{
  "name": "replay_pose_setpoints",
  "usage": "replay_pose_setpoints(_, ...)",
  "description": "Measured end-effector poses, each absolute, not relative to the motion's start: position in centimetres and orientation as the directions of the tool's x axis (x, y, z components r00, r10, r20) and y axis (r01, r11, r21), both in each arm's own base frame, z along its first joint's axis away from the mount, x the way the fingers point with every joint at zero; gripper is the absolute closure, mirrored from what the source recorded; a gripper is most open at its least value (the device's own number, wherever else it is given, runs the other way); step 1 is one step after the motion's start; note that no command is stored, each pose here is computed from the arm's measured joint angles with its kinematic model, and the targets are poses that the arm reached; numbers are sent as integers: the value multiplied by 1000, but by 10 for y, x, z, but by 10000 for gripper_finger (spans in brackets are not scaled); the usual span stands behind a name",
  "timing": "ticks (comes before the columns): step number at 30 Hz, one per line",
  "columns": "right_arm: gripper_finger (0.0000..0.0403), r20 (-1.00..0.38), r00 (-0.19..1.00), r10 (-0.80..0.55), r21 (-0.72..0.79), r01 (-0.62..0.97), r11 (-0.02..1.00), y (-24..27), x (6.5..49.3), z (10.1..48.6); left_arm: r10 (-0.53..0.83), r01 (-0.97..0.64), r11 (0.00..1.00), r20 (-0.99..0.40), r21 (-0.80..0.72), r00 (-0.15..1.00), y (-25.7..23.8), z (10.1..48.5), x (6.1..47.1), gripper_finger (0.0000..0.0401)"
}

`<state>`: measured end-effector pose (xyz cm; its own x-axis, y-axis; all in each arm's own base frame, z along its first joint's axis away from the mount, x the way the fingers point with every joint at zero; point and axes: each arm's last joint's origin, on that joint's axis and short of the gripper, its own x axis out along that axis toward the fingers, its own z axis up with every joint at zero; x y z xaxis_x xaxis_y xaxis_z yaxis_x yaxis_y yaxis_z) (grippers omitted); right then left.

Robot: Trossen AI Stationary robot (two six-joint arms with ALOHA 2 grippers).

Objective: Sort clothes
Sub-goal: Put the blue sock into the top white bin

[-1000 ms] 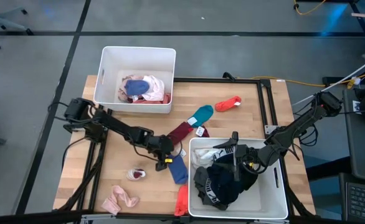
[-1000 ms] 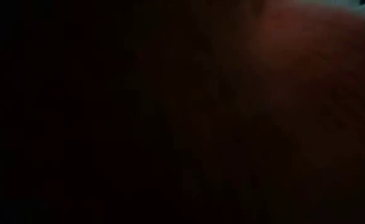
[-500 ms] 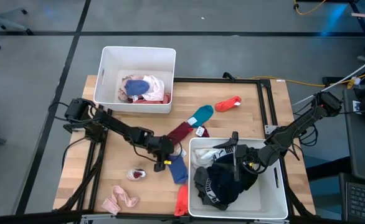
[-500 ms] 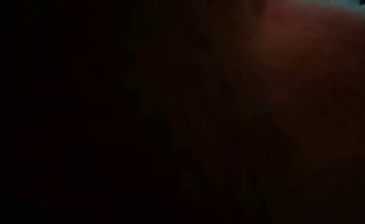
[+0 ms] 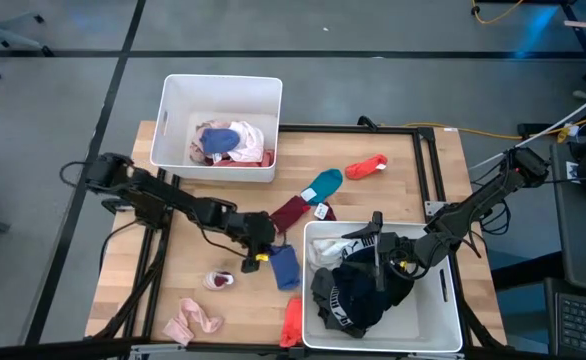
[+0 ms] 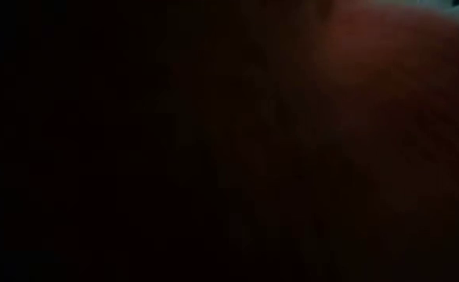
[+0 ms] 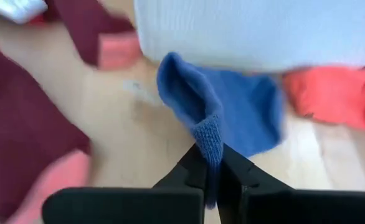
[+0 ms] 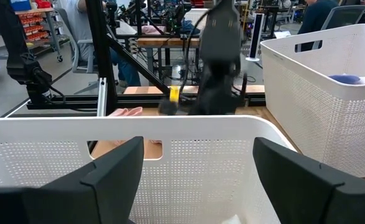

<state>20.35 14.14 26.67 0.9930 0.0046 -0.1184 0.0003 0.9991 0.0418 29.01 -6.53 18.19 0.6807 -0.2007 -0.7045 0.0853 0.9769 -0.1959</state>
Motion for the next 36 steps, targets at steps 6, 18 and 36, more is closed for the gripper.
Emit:
replay_pose_setpoints(6, 100, -119, 993, 5, 41, 0, 999, 141, 203, 267, -80, 53, 997, -596, -62, 799, -55, 235, 263, 396)
replay_pose_setpoints(18, 100, -118, 993, 5, 45, 1, 999, 141, 203, 267, 419, -383, 895, -138, 229, 898, -23, 331, 188, 398)
replay_pose_setpoints(36, 100, -118, 993, 5, 54, 2, 999, 141, 203, 267, 859, -744, 497, -130, 447, 496, 48, 335, 155, 387)
